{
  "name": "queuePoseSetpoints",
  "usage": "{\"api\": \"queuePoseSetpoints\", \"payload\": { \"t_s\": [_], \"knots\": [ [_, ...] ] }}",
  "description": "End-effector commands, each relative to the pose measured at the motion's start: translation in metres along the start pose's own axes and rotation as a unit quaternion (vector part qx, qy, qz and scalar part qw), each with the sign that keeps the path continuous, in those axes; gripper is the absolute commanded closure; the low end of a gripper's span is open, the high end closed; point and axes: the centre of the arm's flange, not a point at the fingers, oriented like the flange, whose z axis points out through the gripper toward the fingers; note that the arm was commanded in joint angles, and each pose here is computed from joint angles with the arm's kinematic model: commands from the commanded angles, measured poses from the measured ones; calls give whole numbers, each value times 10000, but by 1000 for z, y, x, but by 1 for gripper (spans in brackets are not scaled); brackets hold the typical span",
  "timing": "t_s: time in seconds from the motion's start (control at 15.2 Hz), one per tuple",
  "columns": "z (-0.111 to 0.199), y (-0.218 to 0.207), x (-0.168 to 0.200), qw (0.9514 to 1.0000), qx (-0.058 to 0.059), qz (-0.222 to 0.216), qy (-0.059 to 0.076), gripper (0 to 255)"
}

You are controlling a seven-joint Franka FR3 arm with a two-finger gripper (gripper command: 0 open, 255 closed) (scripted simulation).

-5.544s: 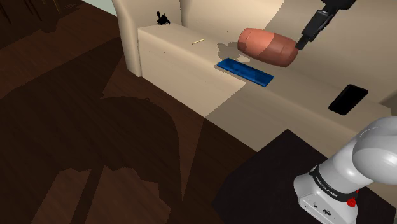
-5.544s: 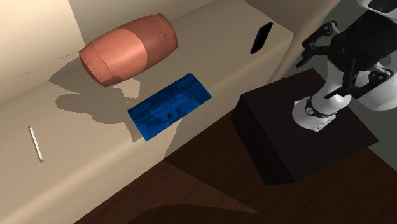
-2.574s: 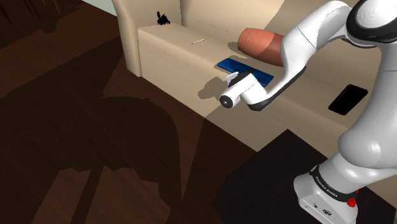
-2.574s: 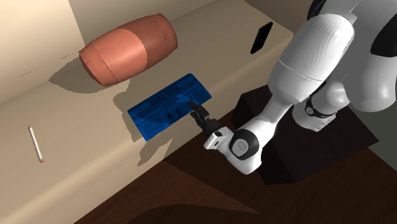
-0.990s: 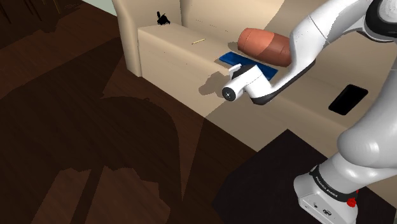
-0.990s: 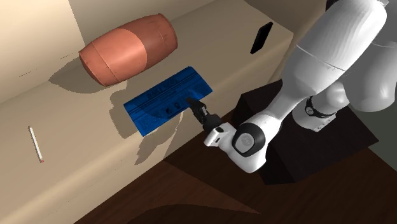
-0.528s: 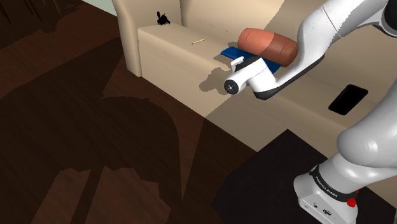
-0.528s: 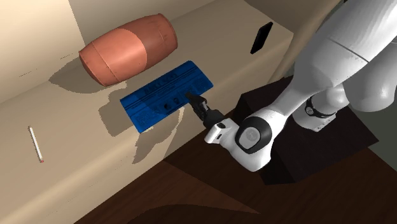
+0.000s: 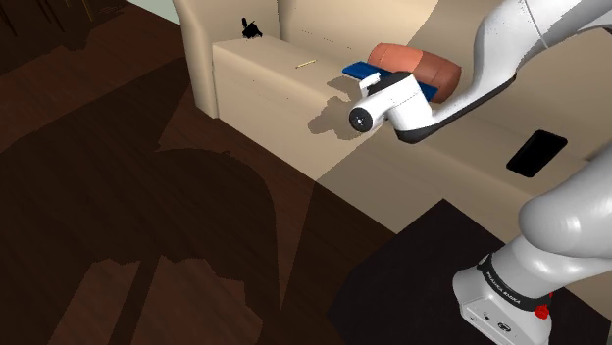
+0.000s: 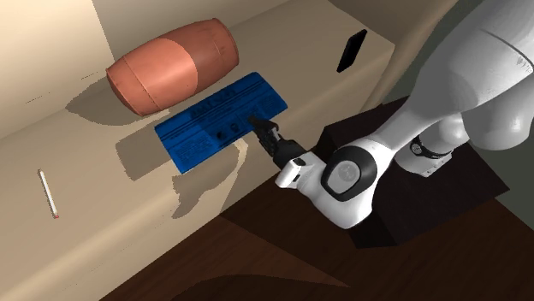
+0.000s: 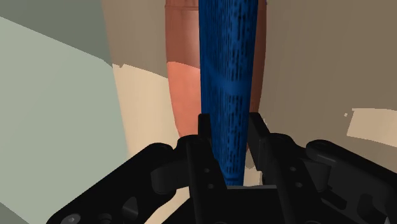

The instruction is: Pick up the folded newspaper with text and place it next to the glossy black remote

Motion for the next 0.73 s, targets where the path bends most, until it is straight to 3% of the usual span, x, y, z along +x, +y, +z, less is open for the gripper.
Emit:
{"api": "queuePoseSetpoints", "payload": {
  "t_s": [0.0, 0.66],
  "knots": [
    [-1, 10, -1, 10000, 0, -1, 1, 255],
    [-4, 63, -2, 10000, 0, -1, 1, 255]
  ]
}}
